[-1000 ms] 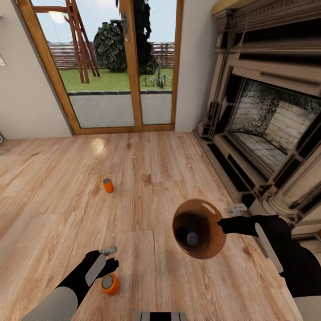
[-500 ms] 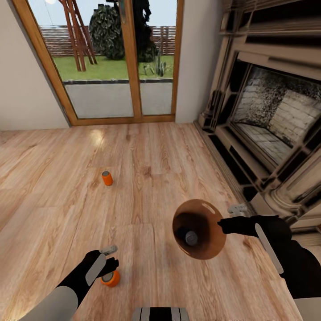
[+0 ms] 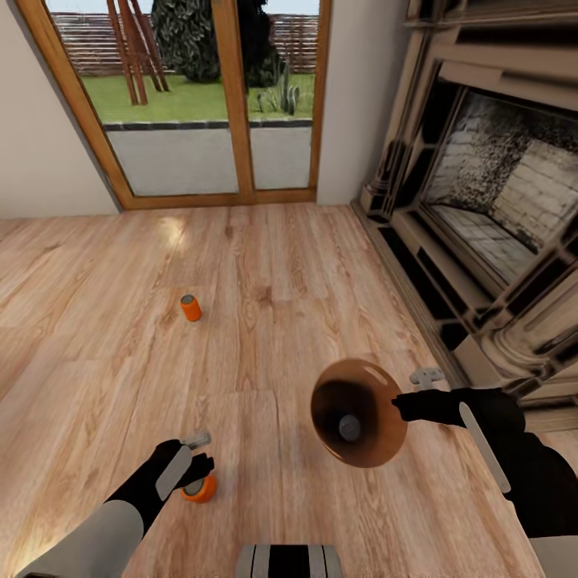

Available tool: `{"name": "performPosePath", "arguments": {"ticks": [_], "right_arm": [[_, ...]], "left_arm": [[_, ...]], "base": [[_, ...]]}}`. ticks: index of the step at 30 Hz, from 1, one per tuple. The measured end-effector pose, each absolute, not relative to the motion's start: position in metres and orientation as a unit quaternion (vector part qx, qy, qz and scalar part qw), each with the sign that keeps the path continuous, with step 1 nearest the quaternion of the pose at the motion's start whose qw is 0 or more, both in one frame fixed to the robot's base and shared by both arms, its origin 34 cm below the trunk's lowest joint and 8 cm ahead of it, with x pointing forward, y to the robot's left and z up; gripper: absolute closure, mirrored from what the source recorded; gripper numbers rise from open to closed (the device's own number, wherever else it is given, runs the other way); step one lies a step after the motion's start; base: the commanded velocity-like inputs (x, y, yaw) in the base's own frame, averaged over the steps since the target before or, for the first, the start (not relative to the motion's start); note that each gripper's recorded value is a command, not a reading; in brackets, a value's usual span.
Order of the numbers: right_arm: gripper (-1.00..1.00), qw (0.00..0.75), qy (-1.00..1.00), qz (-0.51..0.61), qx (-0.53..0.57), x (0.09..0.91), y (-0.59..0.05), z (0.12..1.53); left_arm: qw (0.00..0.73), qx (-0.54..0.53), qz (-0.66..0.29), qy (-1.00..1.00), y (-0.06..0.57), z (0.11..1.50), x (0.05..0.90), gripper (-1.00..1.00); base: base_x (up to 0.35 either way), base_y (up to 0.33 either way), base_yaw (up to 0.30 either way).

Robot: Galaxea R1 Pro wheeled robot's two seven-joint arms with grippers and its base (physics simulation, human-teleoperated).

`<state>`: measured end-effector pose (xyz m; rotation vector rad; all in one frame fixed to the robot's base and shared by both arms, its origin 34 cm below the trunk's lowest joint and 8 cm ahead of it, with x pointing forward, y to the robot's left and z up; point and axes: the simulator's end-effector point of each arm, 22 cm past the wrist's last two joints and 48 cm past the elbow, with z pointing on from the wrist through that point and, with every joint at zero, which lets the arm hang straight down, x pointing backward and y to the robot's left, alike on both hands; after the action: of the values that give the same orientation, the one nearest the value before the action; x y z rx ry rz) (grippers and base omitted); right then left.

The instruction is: Put the three can of soda from the living room inside the tash can in the kitchen.

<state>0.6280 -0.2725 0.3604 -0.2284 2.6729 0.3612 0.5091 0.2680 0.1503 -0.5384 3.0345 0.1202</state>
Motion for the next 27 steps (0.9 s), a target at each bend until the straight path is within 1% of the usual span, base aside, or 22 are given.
{"name": "performPosePath", "arguments": {"ticks": [13,20,21,27], "right_arm": [[1.0,0.191,0.969,0.133,-0.079,0.62,-0.272,0.331],[1.0,0.193,0.969,0.134,-0.08,0.621,-0.271,0.332],[1.0,0.193,0.969,0.134,-0.08,0.621,-0.271,0.333],[1.0,0.194,0.969,0.133,-0.08,0.621,-0.271,0.333]], "left_arm": [[0.002,-0.173,0.041,0.984,0.263,0.127,0.49,-1.0],[0.017,-0.178,0.041,0.983,0.263,0.127,0.496,-1.0],[0.018,-0.178,0.042,0.983,0.263,0.127,0.496,1.0],[0.021,-0.174,0.045,0.983,0.265,0.127,0.498,1.0]], "base": [[0.0,0.0,0.0],[0.0,0.0,0.0],[0.0,0.0,0.0],[0.0,0.0,0.0]]}}
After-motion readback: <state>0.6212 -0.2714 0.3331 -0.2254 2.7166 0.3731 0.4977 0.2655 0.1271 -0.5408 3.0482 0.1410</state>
